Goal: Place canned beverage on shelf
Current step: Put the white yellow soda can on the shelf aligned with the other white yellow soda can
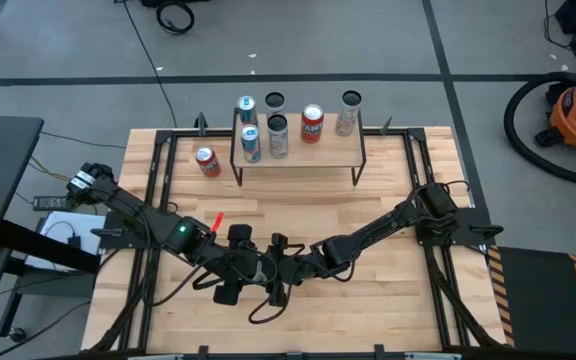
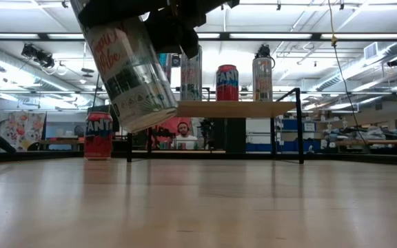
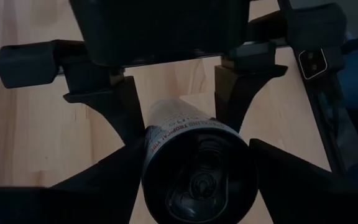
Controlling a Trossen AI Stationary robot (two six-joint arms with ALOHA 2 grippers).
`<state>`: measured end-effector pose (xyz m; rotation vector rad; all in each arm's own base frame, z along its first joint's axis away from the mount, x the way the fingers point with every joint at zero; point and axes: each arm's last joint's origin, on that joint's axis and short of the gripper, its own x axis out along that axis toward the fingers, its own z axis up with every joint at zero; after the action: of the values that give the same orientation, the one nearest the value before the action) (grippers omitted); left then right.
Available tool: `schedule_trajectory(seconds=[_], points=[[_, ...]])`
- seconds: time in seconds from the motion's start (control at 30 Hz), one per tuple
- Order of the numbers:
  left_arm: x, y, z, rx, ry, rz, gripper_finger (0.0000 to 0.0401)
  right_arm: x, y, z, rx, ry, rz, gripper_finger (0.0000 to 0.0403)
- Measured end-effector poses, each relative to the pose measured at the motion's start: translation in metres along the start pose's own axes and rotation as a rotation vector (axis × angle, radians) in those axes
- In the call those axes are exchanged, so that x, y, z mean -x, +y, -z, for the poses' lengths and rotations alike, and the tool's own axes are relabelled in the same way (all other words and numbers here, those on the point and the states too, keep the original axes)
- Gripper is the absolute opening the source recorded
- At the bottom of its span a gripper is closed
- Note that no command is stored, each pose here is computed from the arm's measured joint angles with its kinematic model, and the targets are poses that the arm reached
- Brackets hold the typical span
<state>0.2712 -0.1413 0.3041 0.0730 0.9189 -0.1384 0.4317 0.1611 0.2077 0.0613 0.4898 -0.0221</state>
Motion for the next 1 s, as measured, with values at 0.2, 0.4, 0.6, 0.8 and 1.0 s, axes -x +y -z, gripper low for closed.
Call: schedule_trajectory(seconds=[0.2,0.4,0.6,0.8,1.0], points=[[0.000,-0.001,0.001,-0.042,0.024,0.050,0.0309,0.000,0.002,0.000,-0.020,0.004,-0.026,0.0260],[0.000,-0.002,0.002,-0.043,0.033,0.072,0.0312,0.001,0.003,0.001,-0.023,0.005,-0.028,0.0260],[0.000,-0.001,0.003,0.005,0.038,0.051,0.0313,0.002,0.005,0.004,-0.027,0.020,0.002,0.0260],[0.014,0.003,0.011,0.018,0.064,-0.036,0.0313,0.011,0.012,0.008,-0.005,0.060,0.050,0.0260],[0.033,0.008,0.014,0.033,0.029,-0.066,0.0313,0.035,0.012,-0.008,-0.013,0.041,0.101,0.0260]])
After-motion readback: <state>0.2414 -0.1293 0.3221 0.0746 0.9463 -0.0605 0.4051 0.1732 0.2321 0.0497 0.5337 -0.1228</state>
